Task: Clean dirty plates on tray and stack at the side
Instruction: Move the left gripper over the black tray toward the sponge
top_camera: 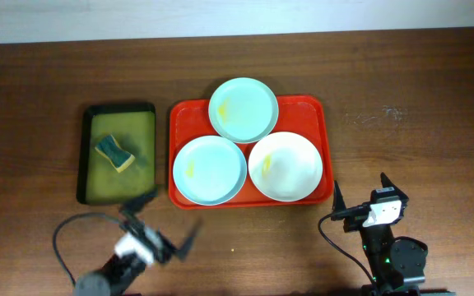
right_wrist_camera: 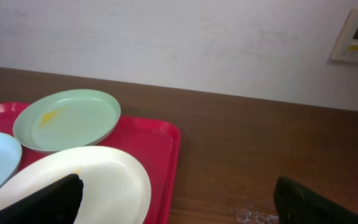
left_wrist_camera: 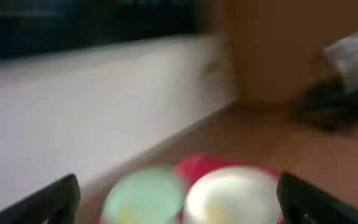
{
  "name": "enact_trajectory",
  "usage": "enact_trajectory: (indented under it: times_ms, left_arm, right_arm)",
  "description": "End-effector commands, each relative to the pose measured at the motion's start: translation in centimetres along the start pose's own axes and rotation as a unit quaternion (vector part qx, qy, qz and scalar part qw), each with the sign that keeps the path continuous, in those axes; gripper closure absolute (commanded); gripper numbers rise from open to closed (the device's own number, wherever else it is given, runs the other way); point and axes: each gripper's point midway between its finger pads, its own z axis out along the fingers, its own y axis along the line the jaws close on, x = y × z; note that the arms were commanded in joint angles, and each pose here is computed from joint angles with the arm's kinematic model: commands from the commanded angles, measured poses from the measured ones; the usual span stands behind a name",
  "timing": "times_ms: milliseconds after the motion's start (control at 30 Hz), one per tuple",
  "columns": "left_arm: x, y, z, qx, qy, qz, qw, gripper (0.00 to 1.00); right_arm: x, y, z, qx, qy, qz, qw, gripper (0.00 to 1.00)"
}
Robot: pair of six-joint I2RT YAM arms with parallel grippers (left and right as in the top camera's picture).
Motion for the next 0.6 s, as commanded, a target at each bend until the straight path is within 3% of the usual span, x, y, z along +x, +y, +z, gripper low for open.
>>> enact_trajectory:
  times_ms: [0,33,100,167,300,367,500,567]
  left_arm:
    - [-5.2,-9.5,-3.2,0.255,-0.107,0.195,0.941,0.01]
    - [-7.0,-10.0,-3.7,0.246,-0.140,0.254,0.925,0.01]
    - [-9.5,-9.6,-3.9,0.205,-0.179,0.297,0.915,0.01]
    - [-11.8,-7.4,-3.0,0.148,-0.185,0.261,0.936,0.01]
    - [-12.8,-3.2,-0.4,0.100,-0.100,0.134,0.981,0.01]
    - [-13.2,-3.4,0.5,0.159,-0.048,0.094,0.982,0.01]
    - [-15.1,-5.3,0.2,0.255,-0.066,0.132,0.956,0.01]
    - [-15.7,-5.2,0.3,0.256,-0.078,0.153,0.951,0.01]
  right_arm:
    - [0.4,-0.3,0.1,0.007,0.005,0.006,1.000,0.01]
    - [0.4,-0.3,0.1,0.007,0.005,0.006,1.000,0.01]
    - [0.4,-0.3,0.1,0.007,0.005,0.006,1.000,0.01]
    - [0.4,-0.3,0.1,0.007,0.005,0.006,1.000,0.01]
    - [0.4,-0.3,0.1,0.007,0.005,0.006,1.000,0.01]
    - [0.4,-0.3,0.1,0.007,0.005,0.006,1.000,0.01]
    - [0.4,-0.3,0.1,0.007,0.005,0.006,1.000,0.01]
    - [0.4,-0.3,0.1,0.007,0.005,0.006,1.000,0.01]
